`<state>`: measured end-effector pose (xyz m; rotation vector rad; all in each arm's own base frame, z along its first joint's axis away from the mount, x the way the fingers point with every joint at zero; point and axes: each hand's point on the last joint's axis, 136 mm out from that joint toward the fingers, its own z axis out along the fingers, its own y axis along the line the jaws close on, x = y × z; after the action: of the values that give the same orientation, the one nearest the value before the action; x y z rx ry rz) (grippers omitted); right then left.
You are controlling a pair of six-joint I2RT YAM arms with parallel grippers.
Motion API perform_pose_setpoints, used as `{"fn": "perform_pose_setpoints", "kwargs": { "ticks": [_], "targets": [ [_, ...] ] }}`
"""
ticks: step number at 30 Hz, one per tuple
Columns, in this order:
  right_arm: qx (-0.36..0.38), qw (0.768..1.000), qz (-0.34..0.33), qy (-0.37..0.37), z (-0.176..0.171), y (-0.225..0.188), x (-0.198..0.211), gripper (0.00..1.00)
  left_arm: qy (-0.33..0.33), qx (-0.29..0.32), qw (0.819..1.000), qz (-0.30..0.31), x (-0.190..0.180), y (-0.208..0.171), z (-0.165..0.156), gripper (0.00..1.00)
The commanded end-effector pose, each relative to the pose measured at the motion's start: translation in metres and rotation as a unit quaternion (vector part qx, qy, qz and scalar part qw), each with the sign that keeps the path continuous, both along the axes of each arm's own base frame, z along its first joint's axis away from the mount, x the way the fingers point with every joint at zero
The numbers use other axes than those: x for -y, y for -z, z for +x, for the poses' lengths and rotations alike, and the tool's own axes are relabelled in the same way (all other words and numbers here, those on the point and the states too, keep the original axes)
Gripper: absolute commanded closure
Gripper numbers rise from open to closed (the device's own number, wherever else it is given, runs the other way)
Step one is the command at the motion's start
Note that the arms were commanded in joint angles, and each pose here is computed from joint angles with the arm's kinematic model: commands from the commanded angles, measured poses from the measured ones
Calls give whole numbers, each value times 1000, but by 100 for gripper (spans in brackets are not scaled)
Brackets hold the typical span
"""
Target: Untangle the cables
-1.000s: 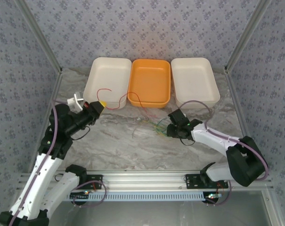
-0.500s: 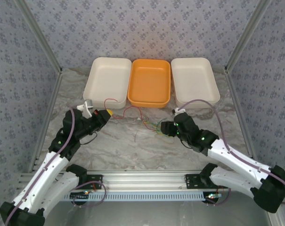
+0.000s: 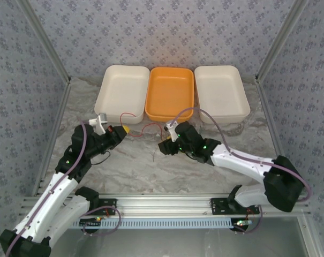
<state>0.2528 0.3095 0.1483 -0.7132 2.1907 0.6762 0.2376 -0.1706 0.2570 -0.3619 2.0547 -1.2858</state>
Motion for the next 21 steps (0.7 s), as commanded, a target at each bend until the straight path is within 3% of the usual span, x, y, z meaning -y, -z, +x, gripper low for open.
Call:
{"fn": "perform_pose_setpoints", "kwargs": {
  "ticks": [1, 3, 6, 14, 21],
  "targets": [
    [11, 1000, 24, -16, 12, -11, -25, 51, 15, 26, 1000, -4, 4, -17, -4, 100],
    [1, 1000, 15, -6, 18, -1, -29, 64, 15, 27, 1000, -5, 4, -18, -5, 100],
    [2, 1000, 8, -8, 16, 3, -34, 99, 2, 32, 999, 1, -1, -22, -3, 100],
    [44, 991, -110, -66, -44, 22, -36, 100, -74, 94, 992, -29, -11, -71, 48, 100],
    [77, 984, -138, -86, -66, 7, -41, 100, -109, 130, 983, -68, -14, -111, 99, 100]
  ]
}}
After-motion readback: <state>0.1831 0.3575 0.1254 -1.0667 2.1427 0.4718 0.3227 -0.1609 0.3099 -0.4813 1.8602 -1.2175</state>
